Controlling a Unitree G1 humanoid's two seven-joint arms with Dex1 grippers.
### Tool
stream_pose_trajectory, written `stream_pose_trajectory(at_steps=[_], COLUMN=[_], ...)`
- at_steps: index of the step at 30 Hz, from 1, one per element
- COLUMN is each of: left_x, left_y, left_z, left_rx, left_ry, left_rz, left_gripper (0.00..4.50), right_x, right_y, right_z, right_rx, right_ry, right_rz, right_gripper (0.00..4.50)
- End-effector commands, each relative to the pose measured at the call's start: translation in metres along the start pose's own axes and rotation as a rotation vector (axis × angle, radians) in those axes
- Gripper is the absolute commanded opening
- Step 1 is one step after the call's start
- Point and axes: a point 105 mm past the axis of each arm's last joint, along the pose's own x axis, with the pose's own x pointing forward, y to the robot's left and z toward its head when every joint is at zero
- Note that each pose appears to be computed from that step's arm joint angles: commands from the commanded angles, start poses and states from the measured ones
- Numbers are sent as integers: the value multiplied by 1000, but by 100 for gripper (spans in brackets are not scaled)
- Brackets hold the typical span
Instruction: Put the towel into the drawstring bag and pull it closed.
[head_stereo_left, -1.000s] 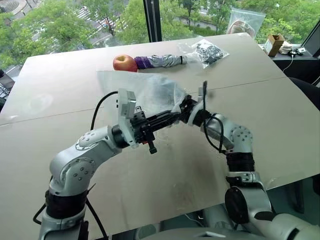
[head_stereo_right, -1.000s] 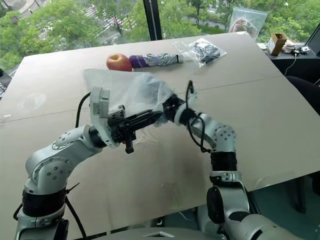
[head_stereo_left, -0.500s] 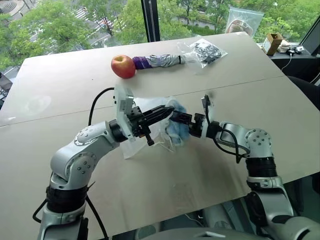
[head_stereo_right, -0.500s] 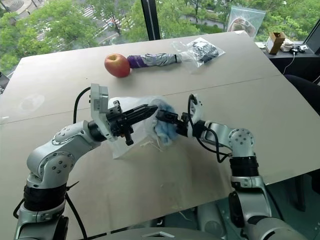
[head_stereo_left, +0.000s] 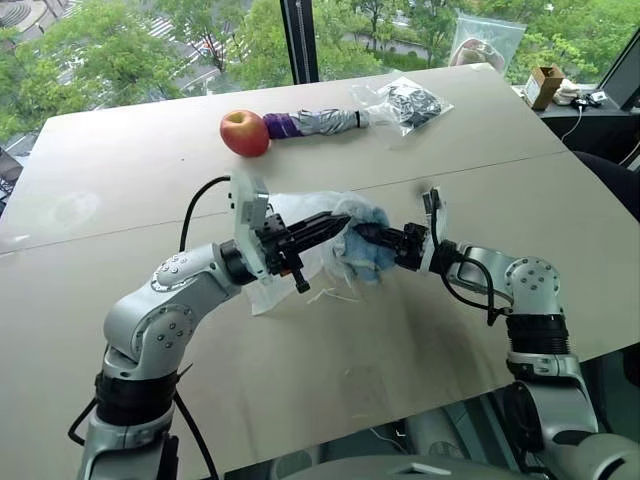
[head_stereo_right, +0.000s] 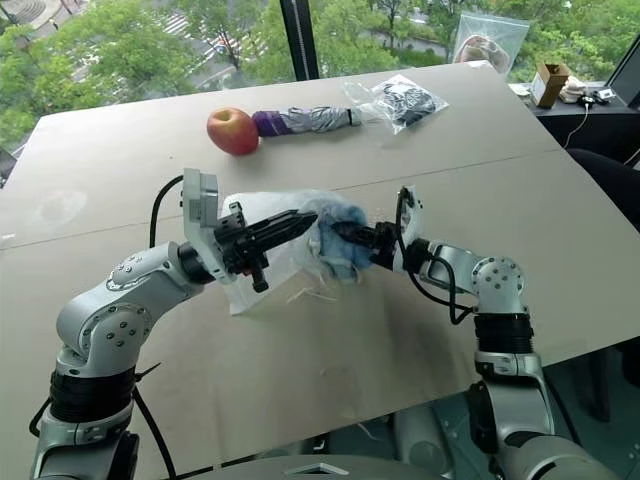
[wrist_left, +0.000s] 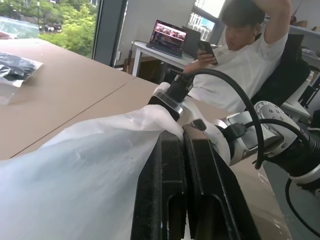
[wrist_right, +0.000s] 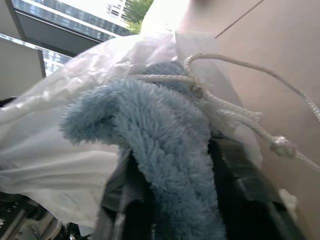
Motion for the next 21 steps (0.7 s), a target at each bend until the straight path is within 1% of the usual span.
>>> stream_pose_trajectory(at_steps=[1, 5, 9, 11, 12, 14, 15, 17, 20, 21], left_x=[2, 5, 8, 10, 11, 13, 14, 14, 15, 15], left_y=[-10, -15, -22, -24, -26, -28, -29, -30, -32, -34], left_z=[1, -2, -3, -4, -4, -5, -6, -7, -8, -8], left_rx=[16, -3, -13, -15, -18, -22, -23, -25, -31, -34], left_ry=[11, 16, 17, 15, 11, 8, 10, 11, 12, 12], left_rz=[-58, -99, -146, -159, -165, -170, -172, -173, -182, -188], left_gripper=[0, 0, 0, 0, 0, 0, 0, 0, 0, 0], right_x=[3, 14, 33, 45, 48, 49, 46, 41, 43, 47], right_y=[31, 48, 47, 43, 44, 58, 68, 80, 72, 66], right_z=[10, 11, -2, -9, -11, -17, -25, -38, -35, -28], right_rx=[33, 178, 351, 429, 445, 433, 404, 343, 358, 392], right_ry=[-37, -66, -75, -76, -75, -41, 0, 75, 75, 32], right_rz=[145, 254, 265, 228, 221, 266, 312, 357, 315, 282], right_gripper=[10, 10, 10, 10, 10, 10, 10, 10, 10, 10])
